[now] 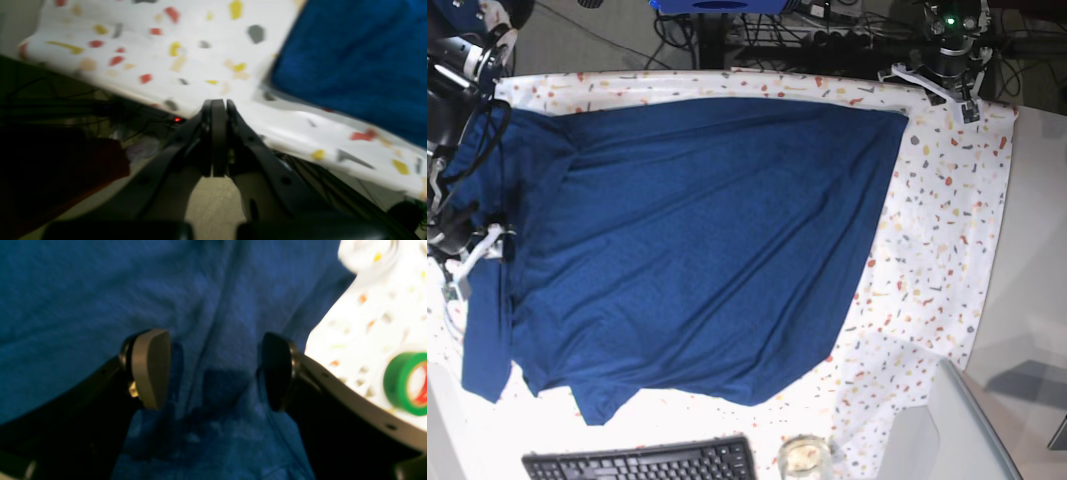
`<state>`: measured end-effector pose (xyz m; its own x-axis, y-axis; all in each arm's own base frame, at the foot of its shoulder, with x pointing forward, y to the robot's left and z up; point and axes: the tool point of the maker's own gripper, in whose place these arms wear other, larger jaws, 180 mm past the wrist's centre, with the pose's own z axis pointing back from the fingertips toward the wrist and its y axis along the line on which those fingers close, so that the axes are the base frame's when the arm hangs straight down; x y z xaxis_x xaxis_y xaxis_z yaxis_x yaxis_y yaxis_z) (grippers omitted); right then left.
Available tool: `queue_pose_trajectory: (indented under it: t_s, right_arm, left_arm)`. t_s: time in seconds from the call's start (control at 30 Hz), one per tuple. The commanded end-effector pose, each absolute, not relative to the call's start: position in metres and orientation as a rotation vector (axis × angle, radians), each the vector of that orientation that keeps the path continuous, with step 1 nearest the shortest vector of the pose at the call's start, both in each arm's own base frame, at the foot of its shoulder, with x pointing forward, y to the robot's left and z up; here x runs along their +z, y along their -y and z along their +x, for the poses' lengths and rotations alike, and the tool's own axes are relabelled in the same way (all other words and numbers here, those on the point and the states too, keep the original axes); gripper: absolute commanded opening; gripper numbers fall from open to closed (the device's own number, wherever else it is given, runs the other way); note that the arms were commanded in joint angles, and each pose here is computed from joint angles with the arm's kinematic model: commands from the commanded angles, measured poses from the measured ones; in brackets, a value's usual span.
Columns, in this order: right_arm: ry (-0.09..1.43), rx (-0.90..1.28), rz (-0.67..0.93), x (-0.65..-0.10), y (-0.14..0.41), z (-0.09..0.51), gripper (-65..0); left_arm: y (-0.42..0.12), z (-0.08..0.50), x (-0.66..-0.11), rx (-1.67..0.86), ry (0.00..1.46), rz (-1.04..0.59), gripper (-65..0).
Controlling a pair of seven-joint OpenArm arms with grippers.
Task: Layout the t-shirt on the table in an organized manner, then fold the t-shirt properly
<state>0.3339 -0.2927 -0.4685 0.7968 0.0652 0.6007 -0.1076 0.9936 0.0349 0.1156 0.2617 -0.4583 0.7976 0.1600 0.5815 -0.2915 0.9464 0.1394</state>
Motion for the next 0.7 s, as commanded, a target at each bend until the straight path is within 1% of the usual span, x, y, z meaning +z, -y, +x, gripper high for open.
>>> queue_pose_trajectory:
  t_s: [0.0, 0.1, 0.17, 0.2, 0.27, 0.33, 0.37, 0.57, 0.6, 0.67]
  right_arm:
    - [0.703, 0.081, 0.065, -0.452, 0.301, 0.352, -25.1]
    - [0.684, 0.073, 0.067, -0.456, 0.306, 0.348, -26.0]
    - [0.683, 0.073, 0.066, -0.456, 0.307, 0.348, -31.2]
    - [0.683, 0.073, 0.062, -0.456, 0.309, 0.348, -36.3]
    - [0.679, 0.073, 0.061, -0.456, 0.309, 0.347, -49.7]
    - [0.677, 0.074, 0.059, -0.456, 0.310, 0.347, -61.7]
    - [0.676, 0.074, 0.059, -0.456, 0.310, 0.347, -65.0]
    - [0.685, 0.080, 0.035, -0.453, 0.316, 0.341, -64.5]
    - [0.697, 0.086, 0.024, -0.449, 0.316, 0.340, -63.5]
    - [0.714, 0.102, 0.012, -0.444, 0.313, 0.340, -63.3]
  left_arm:
    - [-0.265, 0.117, -0.453, 0.242, 0.623, 0.240, -65.0]
    - [-0.265, 0.117, -0.453, 0.242, 0.623, 0.240, -65.0]
    - [-0.265, 0.117, -0.454, 0.242, 0.621, 0.240, -65.0]
    - [-0.265, 0.117, -0.454, 0.242, 0.621, 0.240, -65.0]
    - [-0.266, 0.117, -0.453, 0.245, 0.622, 0.243, -65.0]
    - [-0.268, 0.116, -0.453, 0.246, 0.622, 0.246, -65.0]
    - [-0.268, 0.116, -0.453, 0.247, 0.622, 0.247, -65.0]
    - [-0.269, 0.116, -0.453, 0.247, 0.621, 0.249, -65.0]
    - [-0.269, 0.116, -0.453, 0.247, 0.621, 0.249, -65.0]
    - [-0.269, 0.116, -0.453, 0.247, 0.621, 0.249, -65.0]
